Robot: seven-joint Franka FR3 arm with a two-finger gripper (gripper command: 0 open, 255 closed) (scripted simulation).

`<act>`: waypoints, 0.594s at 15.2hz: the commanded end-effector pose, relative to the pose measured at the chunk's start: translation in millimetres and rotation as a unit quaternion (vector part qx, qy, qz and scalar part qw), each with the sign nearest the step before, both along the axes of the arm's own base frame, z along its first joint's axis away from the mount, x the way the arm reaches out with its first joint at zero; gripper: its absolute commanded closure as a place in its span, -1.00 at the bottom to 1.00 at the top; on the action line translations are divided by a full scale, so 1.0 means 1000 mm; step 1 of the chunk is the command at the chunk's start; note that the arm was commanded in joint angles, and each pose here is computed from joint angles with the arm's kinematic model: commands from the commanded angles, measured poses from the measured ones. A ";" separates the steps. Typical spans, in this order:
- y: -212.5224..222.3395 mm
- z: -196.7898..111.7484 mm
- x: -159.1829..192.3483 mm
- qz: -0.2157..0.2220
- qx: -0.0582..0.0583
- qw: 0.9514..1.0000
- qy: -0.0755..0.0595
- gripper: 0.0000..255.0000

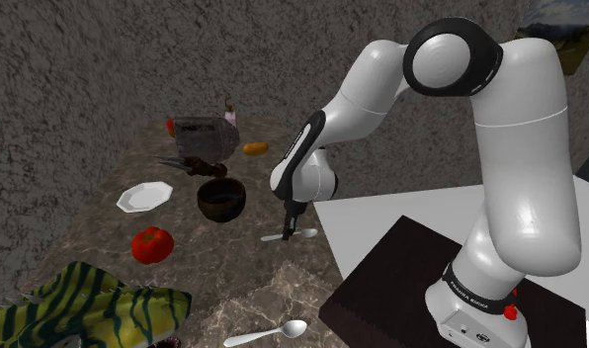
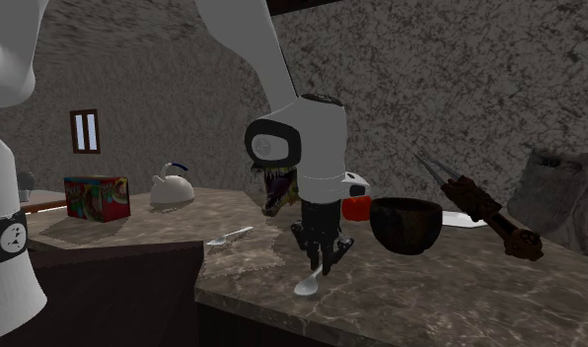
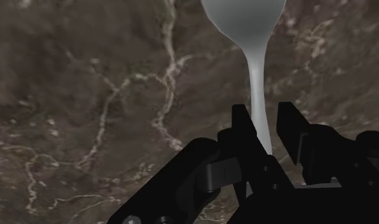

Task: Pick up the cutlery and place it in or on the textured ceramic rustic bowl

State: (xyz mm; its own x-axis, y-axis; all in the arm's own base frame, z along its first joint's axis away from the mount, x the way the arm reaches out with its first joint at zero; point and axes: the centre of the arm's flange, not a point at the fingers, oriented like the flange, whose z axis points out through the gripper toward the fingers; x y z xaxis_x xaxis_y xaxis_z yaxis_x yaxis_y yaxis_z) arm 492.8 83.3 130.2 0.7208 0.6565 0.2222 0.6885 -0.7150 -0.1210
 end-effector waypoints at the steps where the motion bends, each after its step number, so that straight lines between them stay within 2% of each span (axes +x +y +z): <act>1: 0.000 0.000 0.000 0.000 0.000 1.000 0.000 1.00; 9: 0.000 0.042 0.000 0.000 0.000 1.000 0.000 1.00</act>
State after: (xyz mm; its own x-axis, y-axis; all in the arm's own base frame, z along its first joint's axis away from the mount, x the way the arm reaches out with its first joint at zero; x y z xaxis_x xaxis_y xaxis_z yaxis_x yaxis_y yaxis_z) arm 492.8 83.1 167.3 0.7206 0.6567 0.2226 0.6887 -0.7149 -0.1205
